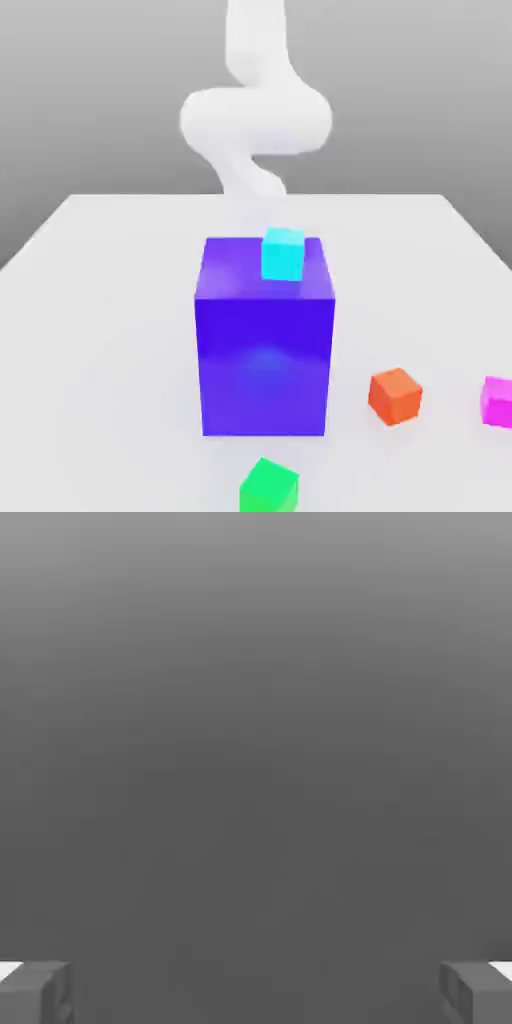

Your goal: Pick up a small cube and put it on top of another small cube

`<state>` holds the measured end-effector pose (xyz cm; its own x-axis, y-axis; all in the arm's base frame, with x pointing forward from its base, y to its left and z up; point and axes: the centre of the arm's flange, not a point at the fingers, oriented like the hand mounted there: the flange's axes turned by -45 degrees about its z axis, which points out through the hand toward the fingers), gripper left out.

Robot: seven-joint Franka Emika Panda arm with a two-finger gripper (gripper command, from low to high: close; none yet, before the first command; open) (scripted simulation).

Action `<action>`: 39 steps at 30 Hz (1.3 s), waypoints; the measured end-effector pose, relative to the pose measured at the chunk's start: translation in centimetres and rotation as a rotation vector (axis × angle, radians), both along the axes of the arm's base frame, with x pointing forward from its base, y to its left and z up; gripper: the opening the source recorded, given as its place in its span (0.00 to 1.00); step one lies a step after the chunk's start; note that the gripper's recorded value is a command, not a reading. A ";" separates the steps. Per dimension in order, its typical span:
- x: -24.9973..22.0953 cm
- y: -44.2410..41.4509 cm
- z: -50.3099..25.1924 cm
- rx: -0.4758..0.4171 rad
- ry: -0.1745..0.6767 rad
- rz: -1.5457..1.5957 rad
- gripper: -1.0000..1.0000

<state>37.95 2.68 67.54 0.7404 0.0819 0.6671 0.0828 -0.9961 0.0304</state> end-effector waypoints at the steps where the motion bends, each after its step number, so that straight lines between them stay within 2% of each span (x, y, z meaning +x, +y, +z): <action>1: 1.3 1.3 -1.6 -0.019 0.028 0.041 0.50; 7: 6.3 9.2 -11.5 -0.125 0.180 0.282 0.50; 13: 7.3 17.5 -22.4 -0.232 0.320 0.533 0.50; 17: 5.7 23.0 -30.0 -0.304 0.407 0.714 0.50; 26: -2.8 31.3 -46.8 -0.456 0.598 1.106 0.50; 31: -3.9 31.9 -53.6 -0.468 0.617 1.145 0.50; 32: -3.9 31.9 -54.5 -0.468 0.617 1.146 0.00; 39: -4.0 31.9 -54.4 -0.469 0.618 1.146 0.00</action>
<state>33.99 34.56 13.10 0.2700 0.9629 -0.0002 0.9629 -0.2700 -0.0006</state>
